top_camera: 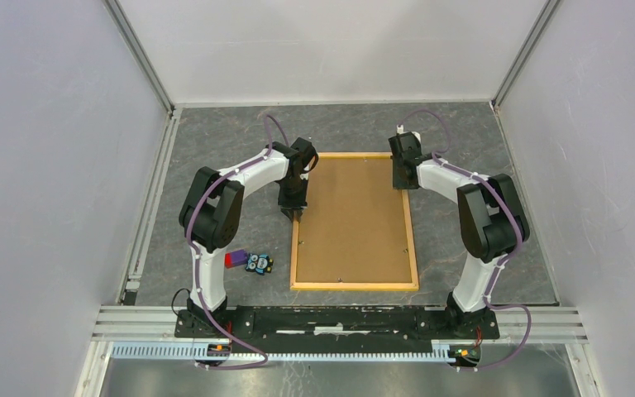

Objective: Put the photo into the frame

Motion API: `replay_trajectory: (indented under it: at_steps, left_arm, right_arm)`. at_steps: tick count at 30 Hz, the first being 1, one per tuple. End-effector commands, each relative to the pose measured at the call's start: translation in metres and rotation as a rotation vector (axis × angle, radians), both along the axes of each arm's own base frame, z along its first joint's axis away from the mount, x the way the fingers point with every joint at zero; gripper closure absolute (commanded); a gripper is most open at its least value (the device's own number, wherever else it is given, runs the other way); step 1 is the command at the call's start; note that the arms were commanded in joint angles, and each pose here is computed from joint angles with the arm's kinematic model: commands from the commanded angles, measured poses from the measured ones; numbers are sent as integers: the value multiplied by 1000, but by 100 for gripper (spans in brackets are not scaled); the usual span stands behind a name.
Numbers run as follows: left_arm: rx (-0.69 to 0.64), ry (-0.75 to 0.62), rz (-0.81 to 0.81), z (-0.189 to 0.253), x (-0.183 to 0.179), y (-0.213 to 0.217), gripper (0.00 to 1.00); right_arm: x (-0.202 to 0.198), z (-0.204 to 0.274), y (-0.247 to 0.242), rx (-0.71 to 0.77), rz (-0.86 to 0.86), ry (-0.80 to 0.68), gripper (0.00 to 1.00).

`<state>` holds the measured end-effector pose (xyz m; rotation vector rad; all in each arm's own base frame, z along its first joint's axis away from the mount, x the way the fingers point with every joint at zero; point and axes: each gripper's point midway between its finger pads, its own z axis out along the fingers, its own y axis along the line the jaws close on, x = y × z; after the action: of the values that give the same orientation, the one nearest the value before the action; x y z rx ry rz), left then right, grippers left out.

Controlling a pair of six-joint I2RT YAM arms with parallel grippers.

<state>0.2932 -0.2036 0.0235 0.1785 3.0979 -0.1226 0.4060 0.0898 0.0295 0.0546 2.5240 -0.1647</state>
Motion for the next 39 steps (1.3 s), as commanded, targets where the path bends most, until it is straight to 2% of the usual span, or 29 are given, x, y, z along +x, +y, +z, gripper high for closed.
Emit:
replay_trajectory:
  at_steps: [1,5,8,11,13,14,18,22,24,27,30,33,36,39]
  left_arm:
    - [-76,-6,-21,-2,4,-19,98]
    - [-80,-8,-26,-2,4,-20,98]
    - [-86,-9,-29,-3,4,-21,98]
    - [-94,2,-25,-6,4,-23,98]
    - [-89,7,-18,-8,4,-22,98]
    - [-89,7,-9,-8,5,-22,98]
    - [-137,41,23,-12,4,-26,98]
    - [-250,95,49,-13,-1,-39,98]
    - [-339,139,57,-12,-6,-51,97]
    - [-528,218,79,-5,-15,-77,95]
    - [-711,293,129,2,-23,-99,92]
    - [-818,336,169,7,-28,-109,88]
    - [-826,301,162,13,-27,-109,77]
    - [-820,252,157,23,-21,-105,57]
  right_arm:
    - [-16,-25,5,41,-24,87,88]
    - [-8,-18,7,49,-6,55,91]
    - [9,-3,6,25,31,28,86]
    - [31,19,1,-27,79,-8,75]
    - [48,35,0,-43,109,-25,57]
    - [56,47,1,-46,117,-31,52]
    - [64,87,23,37,191,-98,36]
    - [29,98,42,56,254,-146,28]
    - [1,87,55,89,293,-121,28]
    - [-53,73,95,254,444,-80,32]
    - [-99,71,116,310,530,-96,30]
    - [-129,79,132,343,593,-105,29]
    - [-150,79,136,323,593,-81,28]
    - [-168,73,141,296,574,-53,23]
